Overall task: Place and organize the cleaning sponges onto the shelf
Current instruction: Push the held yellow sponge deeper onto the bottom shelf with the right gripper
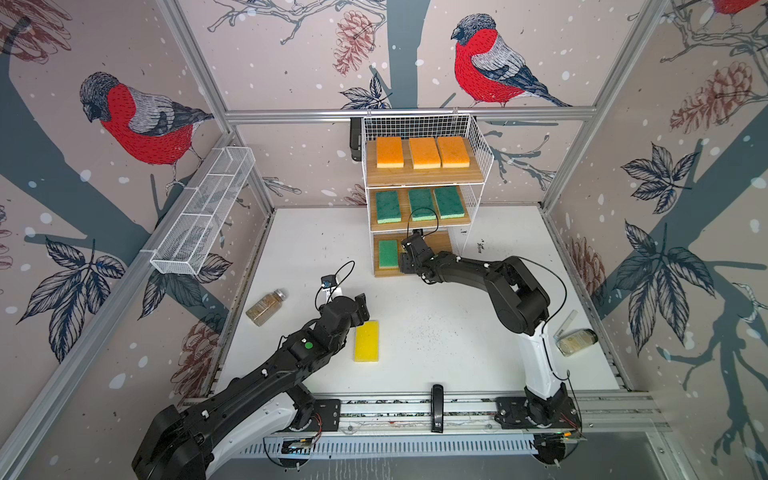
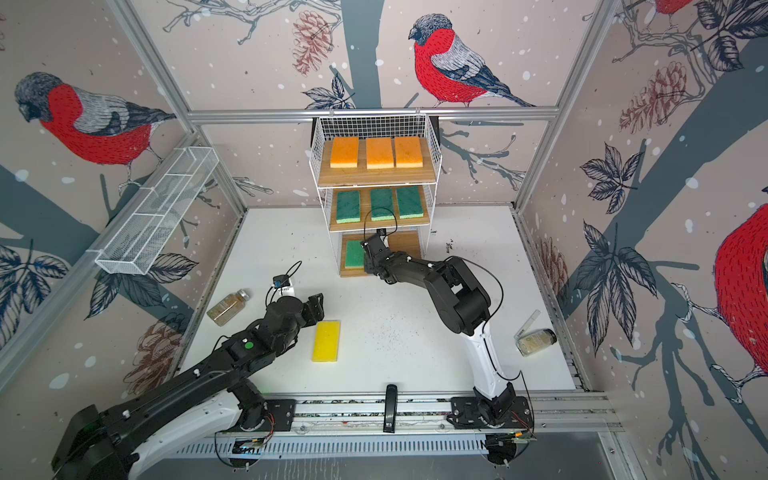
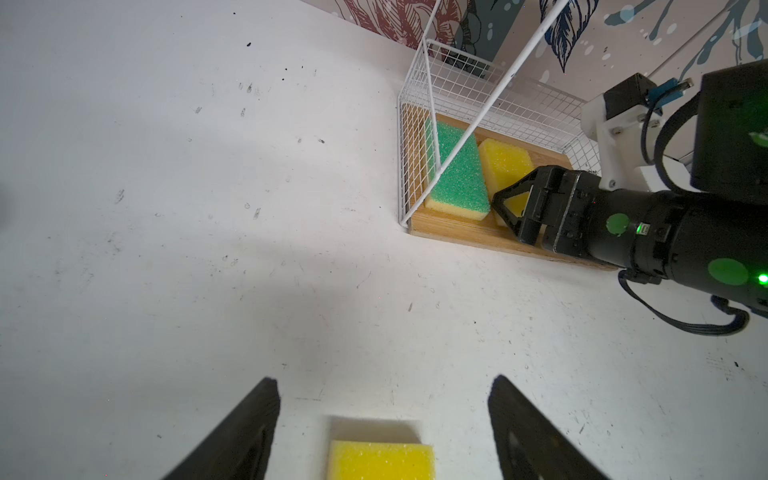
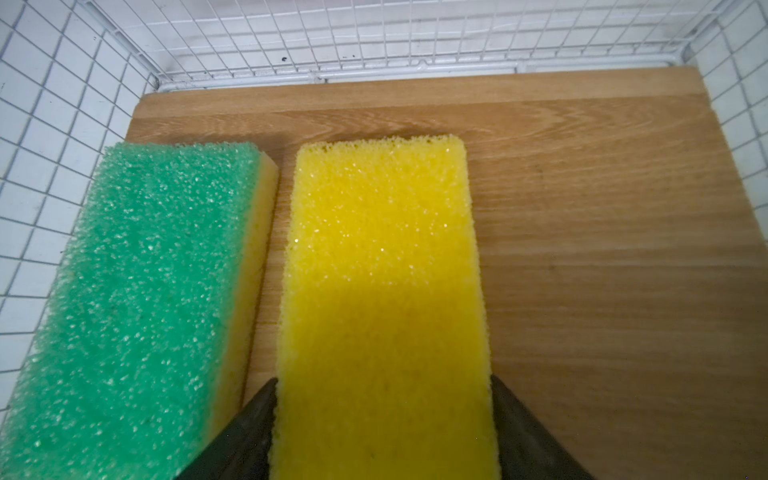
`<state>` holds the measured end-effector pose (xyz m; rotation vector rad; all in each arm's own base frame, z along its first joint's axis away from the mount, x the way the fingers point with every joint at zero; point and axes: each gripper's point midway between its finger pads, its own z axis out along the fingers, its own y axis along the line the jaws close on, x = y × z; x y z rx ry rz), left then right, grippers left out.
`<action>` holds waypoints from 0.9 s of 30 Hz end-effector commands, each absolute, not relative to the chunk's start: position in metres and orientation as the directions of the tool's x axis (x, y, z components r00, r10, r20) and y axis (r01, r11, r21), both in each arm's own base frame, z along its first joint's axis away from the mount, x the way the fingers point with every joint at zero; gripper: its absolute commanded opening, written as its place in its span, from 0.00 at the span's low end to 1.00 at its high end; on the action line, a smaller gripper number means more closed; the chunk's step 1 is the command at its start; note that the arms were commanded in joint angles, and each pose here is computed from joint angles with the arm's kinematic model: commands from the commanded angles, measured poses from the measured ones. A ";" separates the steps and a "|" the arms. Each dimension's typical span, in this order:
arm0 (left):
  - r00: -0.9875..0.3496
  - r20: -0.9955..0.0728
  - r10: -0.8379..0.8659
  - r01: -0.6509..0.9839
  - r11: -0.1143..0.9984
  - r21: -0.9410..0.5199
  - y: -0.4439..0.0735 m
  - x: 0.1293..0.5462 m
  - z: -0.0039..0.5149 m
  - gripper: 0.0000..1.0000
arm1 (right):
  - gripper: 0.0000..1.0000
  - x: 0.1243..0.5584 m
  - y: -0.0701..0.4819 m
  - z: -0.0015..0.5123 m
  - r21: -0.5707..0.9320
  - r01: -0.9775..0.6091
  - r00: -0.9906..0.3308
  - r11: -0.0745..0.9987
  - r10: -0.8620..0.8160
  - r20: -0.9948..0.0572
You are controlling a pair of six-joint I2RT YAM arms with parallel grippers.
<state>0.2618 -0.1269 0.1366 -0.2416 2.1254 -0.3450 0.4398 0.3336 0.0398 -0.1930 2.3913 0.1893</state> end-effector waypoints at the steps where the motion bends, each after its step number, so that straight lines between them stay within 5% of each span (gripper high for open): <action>1: -0.538 -0.785 -0.307 -0.042 0.940 -0.338 -0.126 0.262 0.139 0.80 | 0.76 0.434 0.333 0.034 0.085 -0.191 -0.750 0.978 -0.089 -0.655; 27: -0.528 -0.792 -0.305 -0.050 0.943 -0.330 -0.121 0.260 0.142 0.80 | 0.72 0.443 0.330 0.028 0.127 -0.145 -0.771 0.981 -0.031 -0.636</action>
